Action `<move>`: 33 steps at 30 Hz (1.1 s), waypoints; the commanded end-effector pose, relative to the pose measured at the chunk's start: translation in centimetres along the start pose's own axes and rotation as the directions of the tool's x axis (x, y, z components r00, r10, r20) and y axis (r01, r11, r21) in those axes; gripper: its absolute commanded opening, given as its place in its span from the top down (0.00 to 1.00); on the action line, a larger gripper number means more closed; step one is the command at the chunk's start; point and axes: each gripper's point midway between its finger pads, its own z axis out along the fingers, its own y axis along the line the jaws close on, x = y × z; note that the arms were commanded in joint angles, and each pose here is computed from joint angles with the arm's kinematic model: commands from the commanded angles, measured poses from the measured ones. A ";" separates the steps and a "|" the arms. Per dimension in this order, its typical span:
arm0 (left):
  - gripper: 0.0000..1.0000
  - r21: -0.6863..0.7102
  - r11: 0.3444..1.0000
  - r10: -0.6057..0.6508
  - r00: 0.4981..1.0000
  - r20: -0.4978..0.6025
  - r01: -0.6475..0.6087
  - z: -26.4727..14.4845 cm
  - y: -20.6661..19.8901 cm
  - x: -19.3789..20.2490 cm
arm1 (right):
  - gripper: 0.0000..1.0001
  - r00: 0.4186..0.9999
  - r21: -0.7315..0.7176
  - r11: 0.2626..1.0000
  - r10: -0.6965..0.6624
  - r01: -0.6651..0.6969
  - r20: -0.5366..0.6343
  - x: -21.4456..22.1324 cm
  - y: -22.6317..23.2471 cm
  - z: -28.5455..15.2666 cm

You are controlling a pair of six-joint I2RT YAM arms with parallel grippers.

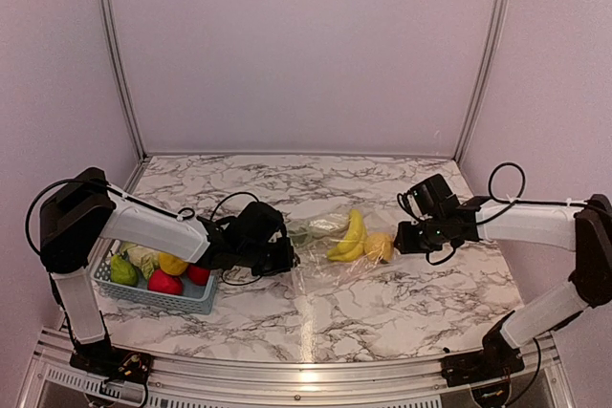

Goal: Open the zip-top bag and remove the fake food
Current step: Adjust the fake fruit in the zipper food storage bag.

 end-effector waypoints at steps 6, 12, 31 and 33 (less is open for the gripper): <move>0.81 0.015 1.000 0.015 1.000 0.007 -0.015 0.2 -0.8 -0.3 | 0.58 0.999 0.037 0.999 -0.022 0.022 -0.025 0.6 -0.8 2.0; 0.80 0.011 1.000 0.019 1.000 0.007 -0.019 0.2 -0.8 -0.3 | 0.50 0.999 0.043 0.998 -0.042 0.043 -0.023 0.2 -0.6 1.2; 0.80 0.005 1.000 0.021 1.000 0.012 -0.021 0.2 -0.8 -0.5 | 0.82 0.995 -0.055 0.997 -0.050 0.054 0.083 -5.1 4.0 -1.8; 0.80 0.005 1.000 0.021 1.000 0.011 -0.021 0.2 -0.8 -0.5 | 0.83 0.996 -0.060 0.997 -0.053 0.057 0.070 -4.8 4.3 -1.1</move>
